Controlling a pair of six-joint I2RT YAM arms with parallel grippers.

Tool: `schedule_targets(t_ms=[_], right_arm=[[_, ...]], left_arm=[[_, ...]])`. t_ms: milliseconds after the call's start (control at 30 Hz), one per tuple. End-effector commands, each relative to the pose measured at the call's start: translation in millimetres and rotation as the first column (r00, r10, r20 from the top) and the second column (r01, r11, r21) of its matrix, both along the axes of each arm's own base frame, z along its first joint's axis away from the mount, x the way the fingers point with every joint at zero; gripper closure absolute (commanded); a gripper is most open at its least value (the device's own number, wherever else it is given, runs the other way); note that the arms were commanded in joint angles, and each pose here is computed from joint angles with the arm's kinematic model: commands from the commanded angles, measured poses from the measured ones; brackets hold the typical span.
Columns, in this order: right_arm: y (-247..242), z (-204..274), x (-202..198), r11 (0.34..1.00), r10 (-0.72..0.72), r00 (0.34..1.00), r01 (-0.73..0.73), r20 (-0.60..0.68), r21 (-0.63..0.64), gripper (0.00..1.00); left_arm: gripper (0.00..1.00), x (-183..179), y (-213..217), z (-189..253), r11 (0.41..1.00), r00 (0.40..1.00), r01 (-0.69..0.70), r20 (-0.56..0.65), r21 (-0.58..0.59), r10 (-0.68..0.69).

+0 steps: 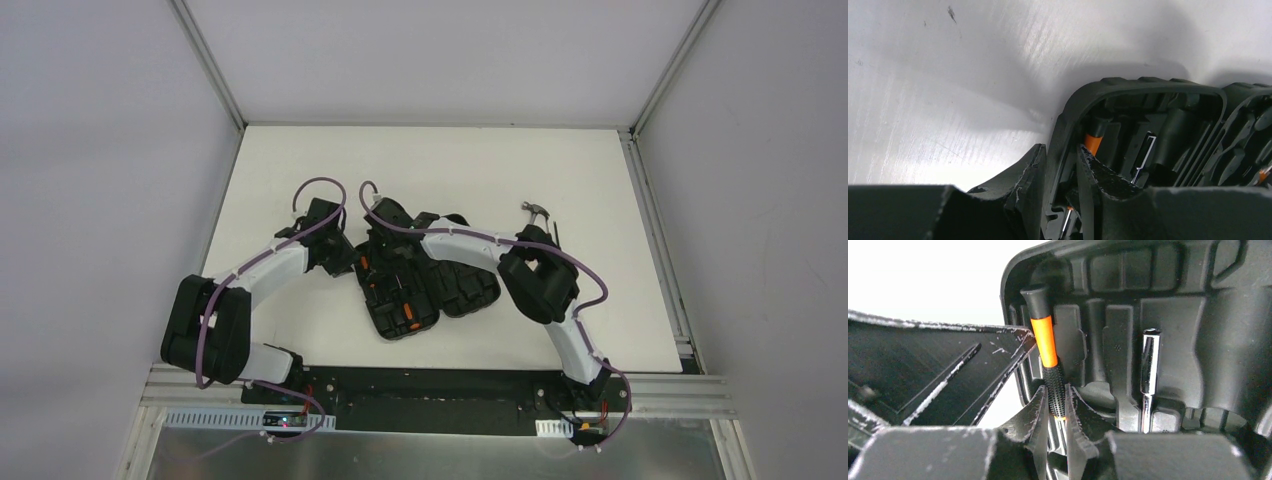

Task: Pack the tool kit
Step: Adjust the screwdriver in the toolbox.

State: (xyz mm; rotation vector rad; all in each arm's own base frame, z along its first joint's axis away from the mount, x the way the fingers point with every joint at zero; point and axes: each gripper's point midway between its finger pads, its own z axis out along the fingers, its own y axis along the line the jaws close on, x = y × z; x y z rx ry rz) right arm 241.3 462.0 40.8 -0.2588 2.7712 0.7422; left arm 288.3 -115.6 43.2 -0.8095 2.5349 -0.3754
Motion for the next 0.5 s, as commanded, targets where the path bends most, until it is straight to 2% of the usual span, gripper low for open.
schedule_targets(t_ms=[0,200,467], right_arm=[[-41.4,-54.9,-23.4,0.983,-0.052,0.989,0.026,-0.136,-0.184,1.00],[-38.6,-52.0,-24.5,0.986,-0.037,0.990,0.014,-0.137,-0.164,1.00],[-36.6,-49.2,-23.8,0.988,-0.031,0.990,0.010,-0.135,-0.153,1.00]], left_arm=[[0.69,4.8,-2.4,17.5,1.000,0.998,-0.006,0.056,-0.023,0.007],[0.64,20.1,-7.2,22.9,1.000,0.997,0.015,0.076,-0.020,-0.013],[0.74,18.1,-7.5,2.9,1.000,1.000,0.018,0.011,-0.003,-0.018]])
